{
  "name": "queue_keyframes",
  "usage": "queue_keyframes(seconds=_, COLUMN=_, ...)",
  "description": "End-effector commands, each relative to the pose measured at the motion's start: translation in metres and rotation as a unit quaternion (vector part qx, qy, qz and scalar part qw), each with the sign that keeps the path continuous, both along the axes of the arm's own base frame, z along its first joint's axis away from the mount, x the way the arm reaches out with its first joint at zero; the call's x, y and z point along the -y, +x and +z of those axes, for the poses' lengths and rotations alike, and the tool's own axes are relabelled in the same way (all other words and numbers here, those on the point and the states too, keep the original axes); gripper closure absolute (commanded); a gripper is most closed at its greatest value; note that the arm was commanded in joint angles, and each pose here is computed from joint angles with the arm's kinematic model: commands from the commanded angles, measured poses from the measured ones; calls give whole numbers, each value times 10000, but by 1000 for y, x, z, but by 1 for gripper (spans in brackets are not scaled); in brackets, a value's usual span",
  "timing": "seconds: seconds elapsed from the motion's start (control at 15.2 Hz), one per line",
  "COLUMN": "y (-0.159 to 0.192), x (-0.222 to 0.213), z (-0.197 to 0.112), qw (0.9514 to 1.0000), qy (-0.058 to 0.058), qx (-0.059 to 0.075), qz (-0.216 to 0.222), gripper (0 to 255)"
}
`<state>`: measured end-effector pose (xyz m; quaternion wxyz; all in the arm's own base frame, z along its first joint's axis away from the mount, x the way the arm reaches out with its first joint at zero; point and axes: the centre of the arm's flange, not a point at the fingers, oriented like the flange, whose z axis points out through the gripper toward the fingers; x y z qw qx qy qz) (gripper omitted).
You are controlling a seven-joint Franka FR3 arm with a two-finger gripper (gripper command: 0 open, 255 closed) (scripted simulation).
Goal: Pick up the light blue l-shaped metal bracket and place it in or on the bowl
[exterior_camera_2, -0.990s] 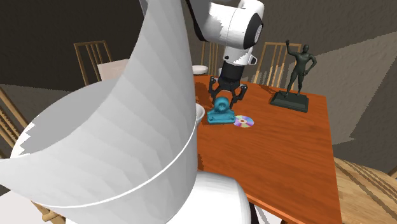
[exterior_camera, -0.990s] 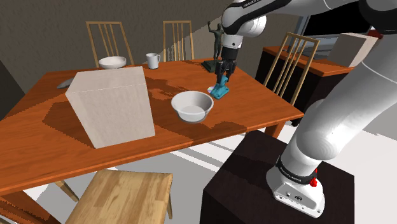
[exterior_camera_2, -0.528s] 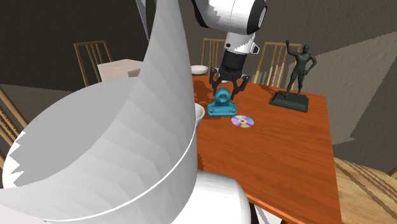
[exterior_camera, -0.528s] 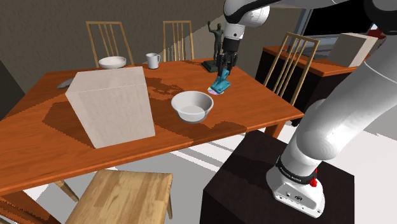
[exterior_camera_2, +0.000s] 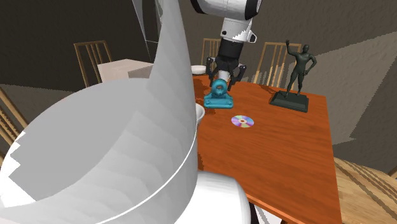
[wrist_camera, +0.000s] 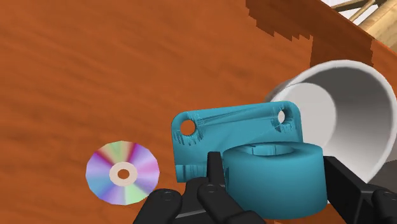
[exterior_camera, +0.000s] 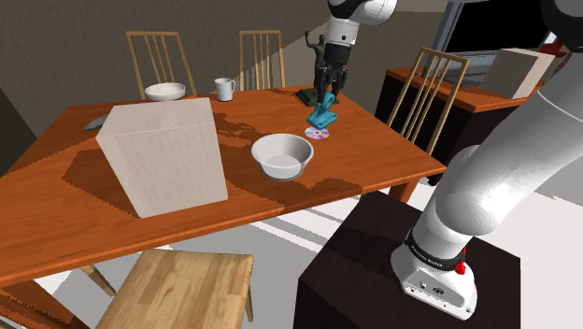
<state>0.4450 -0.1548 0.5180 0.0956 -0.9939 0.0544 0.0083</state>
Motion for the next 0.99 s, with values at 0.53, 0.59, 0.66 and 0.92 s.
queue_keyframes(seconds=0.53, y=49, x=-119, z=18, qw=10000, qy=1, qx=-1, qz=-1, gripper=255)
queue_keyframes(seconds=0.59, y=54, x=-131, z=19, qw=10000, qy=1, qx=-1, qz=-1, gripper=255)
queue_keyframes(seconds=0.66, y=59, x=-144, z=21, qw=10000, qy=1, qx=-1, qz=-1, gripper=255)
queue_keyframes(seconds=0.92, y=66, x=-160, z=13, qw=10000, qy=1, qx=-1, qz=-1, gripper=255)
